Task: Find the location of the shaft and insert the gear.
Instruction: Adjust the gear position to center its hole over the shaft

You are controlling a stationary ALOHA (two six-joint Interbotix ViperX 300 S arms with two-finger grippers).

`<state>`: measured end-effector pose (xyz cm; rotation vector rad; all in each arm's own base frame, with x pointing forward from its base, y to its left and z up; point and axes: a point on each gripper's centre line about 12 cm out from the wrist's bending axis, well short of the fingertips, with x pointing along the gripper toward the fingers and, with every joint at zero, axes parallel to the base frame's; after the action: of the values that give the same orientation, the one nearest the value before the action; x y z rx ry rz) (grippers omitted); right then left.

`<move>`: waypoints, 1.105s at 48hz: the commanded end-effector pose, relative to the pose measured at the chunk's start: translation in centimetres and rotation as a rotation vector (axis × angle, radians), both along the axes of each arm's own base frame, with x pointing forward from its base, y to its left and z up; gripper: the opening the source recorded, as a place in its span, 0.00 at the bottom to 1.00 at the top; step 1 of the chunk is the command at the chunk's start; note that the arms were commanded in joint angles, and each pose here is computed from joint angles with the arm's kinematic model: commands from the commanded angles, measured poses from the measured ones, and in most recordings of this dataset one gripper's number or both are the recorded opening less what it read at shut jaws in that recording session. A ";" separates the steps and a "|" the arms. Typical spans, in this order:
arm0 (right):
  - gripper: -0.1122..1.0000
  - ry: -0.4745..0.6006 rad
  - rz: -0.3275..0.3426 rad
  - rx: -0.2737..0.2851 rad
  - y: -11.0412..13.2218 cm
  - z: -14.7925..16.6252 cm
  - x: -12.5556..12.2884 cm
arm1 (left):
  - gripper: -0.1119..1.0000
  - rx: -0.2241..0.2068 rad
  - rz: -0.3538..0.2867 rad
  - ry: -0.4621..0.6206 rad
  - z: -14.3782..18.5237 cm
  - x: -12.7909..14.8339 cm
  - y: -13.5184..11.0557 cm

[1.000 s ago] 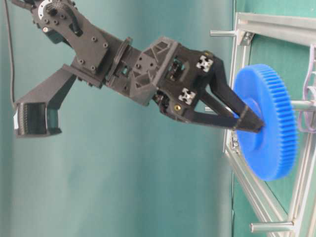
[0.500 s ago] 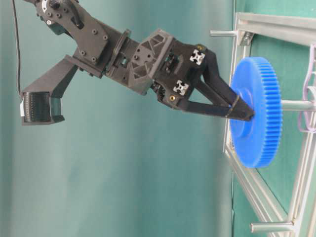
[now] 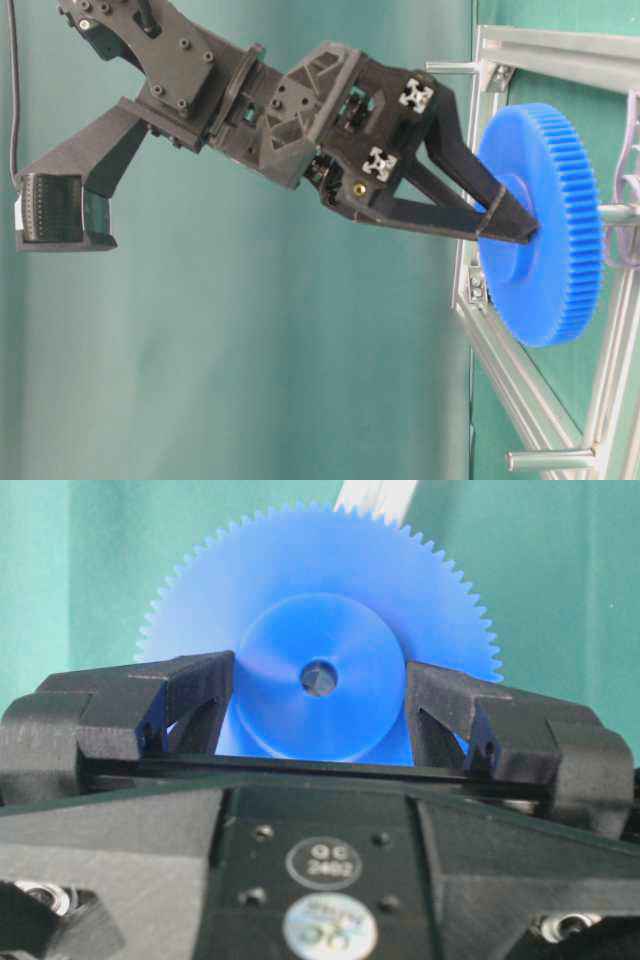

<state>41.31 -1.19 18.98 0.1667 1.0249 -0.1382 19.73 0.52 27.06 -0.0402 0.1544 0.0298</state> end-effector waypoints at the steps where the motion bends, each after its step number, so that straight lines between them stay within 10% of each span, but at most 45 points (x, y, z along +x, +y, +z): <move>1: 0.72 -0.043 0.007 0.003 0.4 1.5 0.0 | 0.11 -0.002 0.004 -0.026 1.0 0.3 0.1; 53: 0.72 -0.112 0.001 0.008 0.4 1.6 -1.0 | 0.11 -0.003 0.003 -0.017 0.9 0.2 0.1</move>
<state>40.22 -0.93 18.61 0.1789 0.9684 -0.1313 19.72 0.52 26.95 -0.0403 0.1636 0.0298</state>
